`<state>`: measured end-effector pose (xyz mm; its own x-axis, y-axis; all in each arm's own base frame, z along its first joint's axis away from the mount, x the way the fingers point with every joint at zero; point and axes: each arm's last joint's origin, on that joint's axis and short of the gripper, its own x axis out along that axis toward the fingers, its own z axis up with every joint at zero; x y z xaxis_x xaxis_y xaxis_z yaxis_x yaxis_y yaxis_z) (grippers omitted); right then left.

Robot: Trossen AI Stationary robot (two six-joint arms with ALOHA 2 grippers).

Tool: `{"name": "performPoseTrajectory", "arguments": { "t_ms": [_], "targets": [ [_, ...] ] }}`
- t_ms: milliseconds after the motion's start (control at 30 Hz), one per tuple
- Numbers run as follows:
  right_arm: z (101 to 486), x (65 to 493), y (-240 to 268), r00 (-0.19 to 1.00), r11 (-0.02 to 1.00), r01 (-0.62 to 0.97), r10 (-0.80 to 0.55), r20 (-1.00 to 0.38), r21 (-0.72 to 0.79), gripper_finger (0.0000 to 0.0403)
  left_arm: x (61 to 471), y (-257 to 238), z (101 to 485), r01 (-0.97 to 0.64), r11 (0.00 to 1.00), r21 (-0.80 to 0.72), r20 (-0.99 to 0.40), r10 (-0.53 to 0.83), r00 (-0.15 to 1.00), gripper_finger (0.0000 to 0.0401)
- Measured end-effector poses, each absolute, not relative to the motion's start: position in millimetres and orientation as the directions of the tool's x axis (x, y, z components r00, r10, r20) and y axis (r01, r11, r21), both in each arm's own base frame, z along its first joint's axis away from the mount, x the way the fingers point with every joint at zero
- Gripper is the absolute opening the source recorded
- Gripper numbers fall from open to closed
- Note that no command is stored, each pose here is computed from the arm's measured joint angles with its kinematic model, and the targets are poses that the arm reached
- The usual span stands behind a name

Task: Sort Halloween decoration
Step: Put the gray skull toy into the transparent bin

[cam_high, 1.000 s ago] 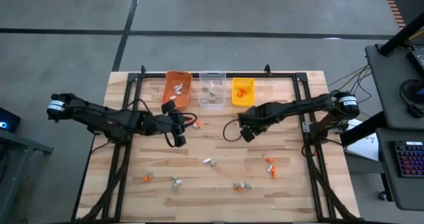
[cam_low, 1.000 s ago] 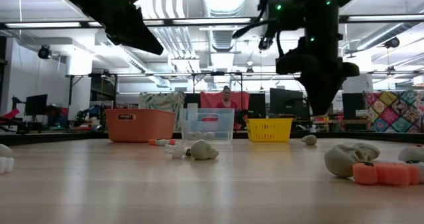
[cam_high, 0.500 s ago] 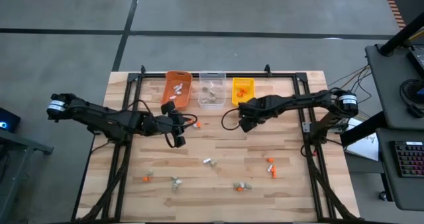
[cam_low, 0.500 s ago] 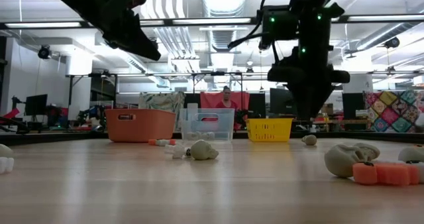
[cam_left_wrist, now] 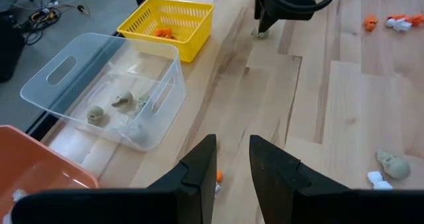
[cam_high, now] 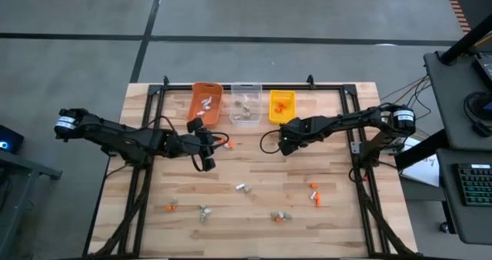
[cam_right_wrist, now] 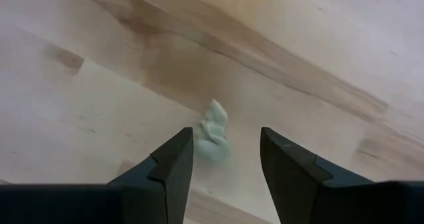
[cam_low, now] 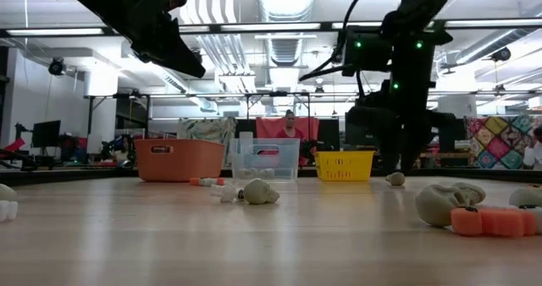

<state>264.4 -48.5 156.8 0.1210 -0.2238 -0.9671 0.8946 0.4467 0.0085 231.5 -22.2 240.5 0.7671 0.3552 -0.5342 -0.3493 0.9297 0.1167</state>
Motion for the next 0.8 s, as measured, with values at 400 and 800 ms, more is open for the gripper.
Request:
{"name": "performPoseTrajectory", "arguments": {
  "t_ms": [400, 800],
  "targets": [
    [145, 261, -48, 0.161, 0.46, 0.887, -0.23, -0.96, 0.038, 0.0152, 232, -22, 241, -0.365, 0.927, 0.091, -0.533, 0.355, 0.768, 0.0073],
    [137, 257, -47, 0.168, 0.504, 0.863, -0.234, -0.958, 0.028, 0.0072, 232, -22, 241, -0.382, 0.922, 0.061, -0.529, 0.354, 0.771, 0.0073]
  ]
}}
